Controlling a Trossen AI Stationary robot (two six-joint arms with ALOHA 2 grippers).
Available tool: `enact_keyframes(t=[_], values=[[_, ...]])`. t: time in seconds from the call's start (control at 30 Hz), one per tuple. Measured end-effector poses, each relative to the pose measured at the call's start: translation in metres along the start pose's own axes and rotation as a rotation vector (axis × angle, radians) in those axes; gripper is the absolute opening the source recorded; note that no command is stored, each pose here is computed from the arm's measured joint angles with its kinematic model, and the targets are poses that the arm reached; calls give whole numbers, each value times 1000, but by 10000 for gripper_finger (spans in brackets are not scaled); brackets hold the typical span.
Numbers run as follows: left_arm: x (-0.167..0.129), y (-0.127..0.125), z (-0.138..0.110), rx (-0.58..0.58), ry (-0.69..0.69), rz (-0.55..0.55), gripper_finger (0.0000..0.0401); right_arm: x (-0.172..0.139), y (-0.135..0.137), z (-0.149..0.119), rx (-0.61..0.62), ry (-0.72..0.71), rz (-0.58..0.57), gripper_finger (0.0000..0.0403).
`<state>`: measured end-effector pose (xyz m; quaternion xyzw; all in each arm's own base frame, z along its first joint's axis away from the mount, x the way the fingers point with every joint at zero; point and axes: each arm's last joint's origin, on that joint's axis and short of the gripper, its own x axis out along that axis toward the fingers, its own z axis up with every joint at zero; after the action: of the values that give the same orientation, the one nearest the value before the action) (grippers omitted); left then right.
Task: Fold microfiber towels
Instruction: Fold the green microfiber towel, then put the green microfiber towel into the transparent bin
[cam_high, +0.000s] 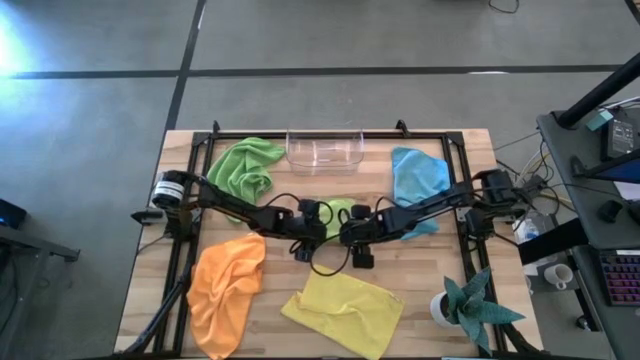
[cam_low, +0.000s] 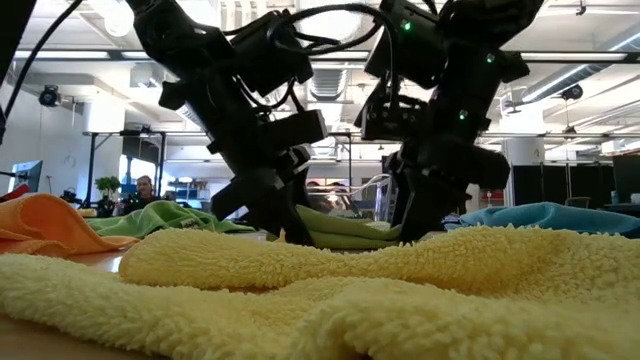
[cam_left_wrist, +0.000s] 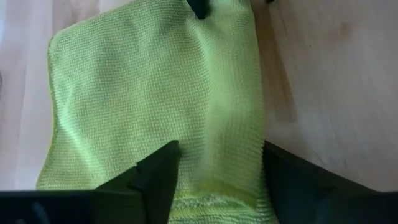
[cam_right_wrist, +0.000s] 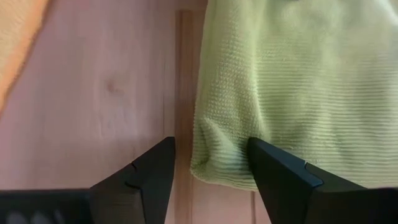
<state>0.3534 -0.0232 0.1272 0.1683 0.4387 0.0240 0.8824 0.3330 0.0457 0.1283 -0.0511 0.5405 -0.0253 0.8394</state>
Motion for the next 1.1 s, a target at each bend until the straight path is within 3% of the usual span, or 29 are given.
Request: enact_keyframes(t=[0.3, 0.53, 0.77, 0.9, 1.1], values=[[1, -1, -4, 5, 12, -9, 91, 5, 0, 2, 38, 1, -47, 196], [2, -1, -5, 5, 10, -3, 8, 6, -3, 2, 71, -1, -75, 123], [1, -1, -4, 2, 8, -5, 10, 5, -4, 1, 124, 1, -79, 20], [-5, 2, 2, -3, -10, -14, 10, -4, -4, 3, 175, 6, -39, 15], [-39, 13, 17, -12, -46, -8, 10, -33, -4, 23, 255, -48, -16, 14]])
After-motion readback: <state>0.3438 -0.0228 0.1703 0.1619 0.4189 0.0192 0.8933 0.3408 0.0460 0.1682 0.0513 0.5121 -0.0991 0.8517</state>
